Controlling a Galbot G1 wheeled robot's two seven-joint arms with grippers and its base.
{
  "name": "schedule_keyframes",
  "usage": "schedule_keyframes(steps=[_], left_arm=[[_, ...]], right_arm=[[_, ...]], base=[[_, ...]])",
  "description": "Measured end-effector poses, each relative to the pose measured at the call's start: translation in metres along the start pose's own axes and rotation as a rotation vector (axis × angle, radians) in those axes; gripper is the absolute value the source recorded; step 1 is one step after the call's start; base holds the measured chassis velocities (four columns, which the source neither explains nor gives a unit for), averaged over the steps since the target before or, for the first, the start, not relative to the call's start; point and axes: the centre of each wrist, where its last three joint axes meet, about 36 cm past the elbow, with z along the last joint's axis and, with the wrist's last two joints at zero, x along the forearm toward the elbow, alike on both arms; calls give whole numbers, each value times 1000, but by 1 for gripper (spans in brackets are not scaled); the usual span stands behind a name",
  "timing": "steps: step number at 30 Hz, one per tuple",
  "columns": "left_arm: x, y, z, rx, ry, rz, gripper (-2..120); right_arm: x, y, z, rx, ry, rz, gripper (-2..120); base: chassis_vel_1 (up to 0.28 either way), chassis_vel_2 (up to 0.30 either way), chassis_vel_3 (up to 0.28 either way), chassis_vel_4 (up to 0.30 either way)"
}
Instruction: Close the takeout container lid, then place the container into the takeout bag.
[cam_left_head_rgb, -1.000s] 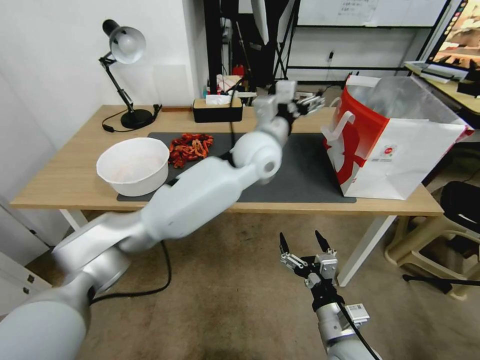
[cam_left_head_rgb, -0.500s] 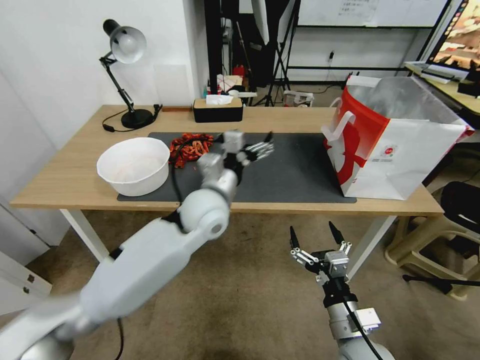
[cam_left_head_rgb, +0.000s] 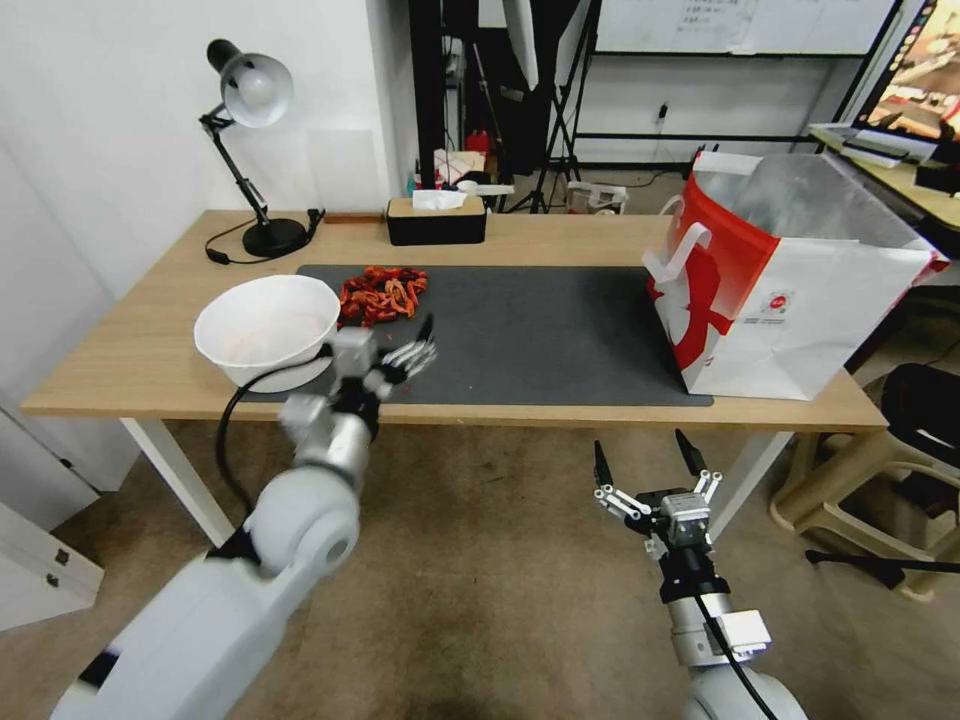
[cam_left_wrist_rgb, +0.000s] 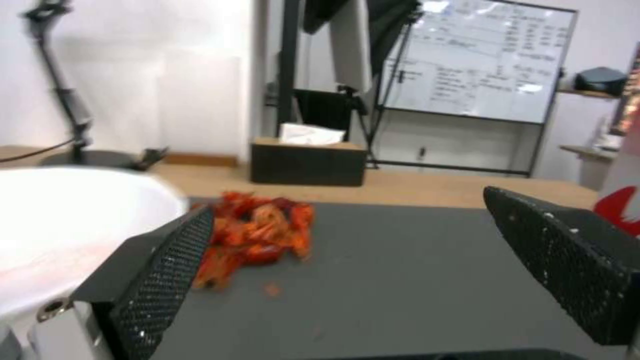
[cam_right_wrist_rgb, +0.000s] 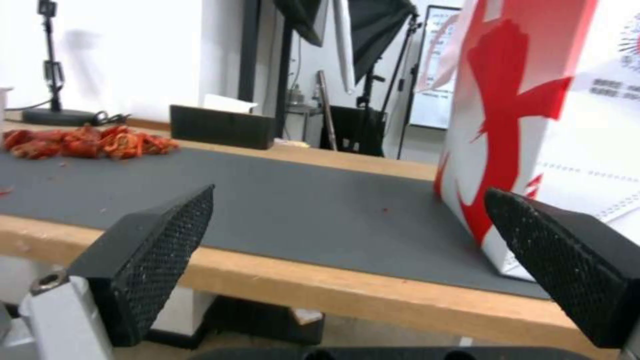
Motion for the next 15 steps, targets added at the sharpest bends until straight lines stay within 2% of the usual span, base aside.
schedule_keyframes(steps=[3, 6, 7, 10, 12, 15], left_arm=[[15, 5, 9, -6, -4, -28, 100], [44, 8, 30, -18, -17, -62, 100], [44, 8, 30, -18, -17, -62, 100], [66, 13, 48, -33, -20, -80, 100], [66, 13, 48, -33, -20, -80, 100], [78, 13, 59, -64, -33, -102, 100]], right_arm=[[-2, -3, 0, -1, -3, 10, 100], [-3, -12, -2, -10, -3, 50, 100], [-3, -12, -2, -10, -3, 50, 100], [-2, -18, -3, -36, 4, 70, 100], [-2, -18, -3, -36, 4, 70, 100], [-2, -21, -3, -48, 4, 89, 100]], base=[[0, 0, 0, 0], [0, 0, 0, 0], [0, 0, 0, 0], [0, 0, 0, 0], [0, 0, 0, 0], [0, 0, 0, 0]])
